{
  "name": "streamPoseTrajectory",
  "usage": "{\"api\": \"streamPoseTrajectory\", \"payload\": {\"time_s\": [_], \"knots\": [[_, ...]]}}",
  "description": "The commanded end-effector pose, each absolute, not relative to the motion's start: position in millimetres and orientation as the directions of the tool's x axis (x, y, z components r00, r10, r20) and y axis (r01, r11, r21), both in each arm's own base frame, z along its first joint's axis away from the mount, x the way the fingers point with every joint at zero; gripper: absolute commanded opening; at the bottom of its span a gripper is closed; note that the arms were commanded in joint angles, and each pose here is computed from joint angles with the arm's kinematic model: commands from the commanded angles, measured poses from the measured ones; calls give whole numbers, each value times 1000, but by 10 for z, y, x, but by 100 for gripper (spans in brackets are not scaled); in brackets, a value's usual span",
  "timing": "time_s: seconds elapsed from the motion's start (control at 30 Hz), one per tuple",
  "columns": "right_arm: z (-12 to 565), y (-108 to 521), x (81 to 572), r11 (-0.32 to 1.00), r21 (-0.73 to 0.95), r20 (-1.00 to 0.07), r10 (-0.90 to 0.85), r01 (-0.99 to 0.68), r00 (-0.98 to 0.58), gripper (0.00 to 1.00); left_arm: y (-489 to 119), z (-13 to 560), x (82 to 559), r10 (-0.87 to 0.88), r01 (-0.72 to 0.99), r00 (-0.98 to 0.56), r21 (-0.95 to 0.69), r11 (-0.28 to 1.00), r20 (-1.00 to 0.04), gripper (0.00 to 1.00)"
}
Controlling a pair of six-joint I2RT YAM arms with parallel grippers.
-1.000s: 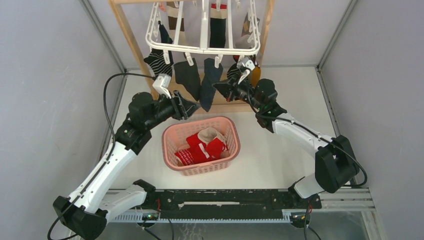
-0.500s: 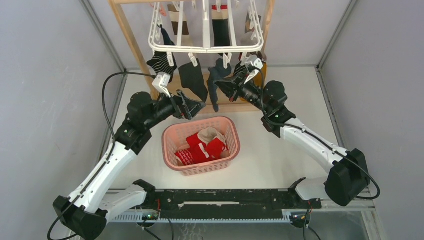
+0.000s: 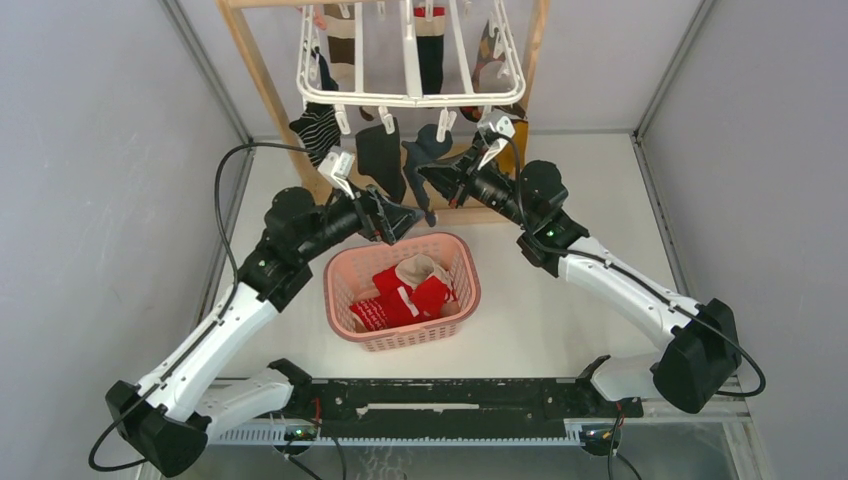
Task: Remove the socks clipped to the hanger
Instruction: Remove the sock from the hanger.
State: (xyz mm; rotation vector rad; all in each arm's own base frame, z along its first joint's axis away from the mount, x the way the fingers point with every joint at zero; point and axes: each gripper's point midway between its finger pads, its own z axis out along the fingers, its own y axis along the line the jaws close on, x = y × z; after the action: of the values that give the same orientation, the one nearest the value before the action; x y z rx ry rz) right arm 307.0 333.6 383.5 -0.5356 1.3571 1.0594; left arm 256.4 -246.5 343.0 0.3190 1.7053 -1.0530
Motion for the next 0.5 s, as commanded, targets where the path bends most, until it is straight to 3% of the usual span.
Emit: {"api": "streamPoseTrajectory", "payload": {"time_s": [0.0, 0.47], "knots": [[4290, 3292, 2941, 454, 227, -933, 355, -861, -59, 0, -2498, 3334, 2674, -262, 647, -361, -443, 621, -895, 100], [4359, 3358, 2842, 442, 229, -935, 348, -867, -70, 0, -2505, 3087, 2963, -293, 527, -327, -431, 733, -898, 100]]}}
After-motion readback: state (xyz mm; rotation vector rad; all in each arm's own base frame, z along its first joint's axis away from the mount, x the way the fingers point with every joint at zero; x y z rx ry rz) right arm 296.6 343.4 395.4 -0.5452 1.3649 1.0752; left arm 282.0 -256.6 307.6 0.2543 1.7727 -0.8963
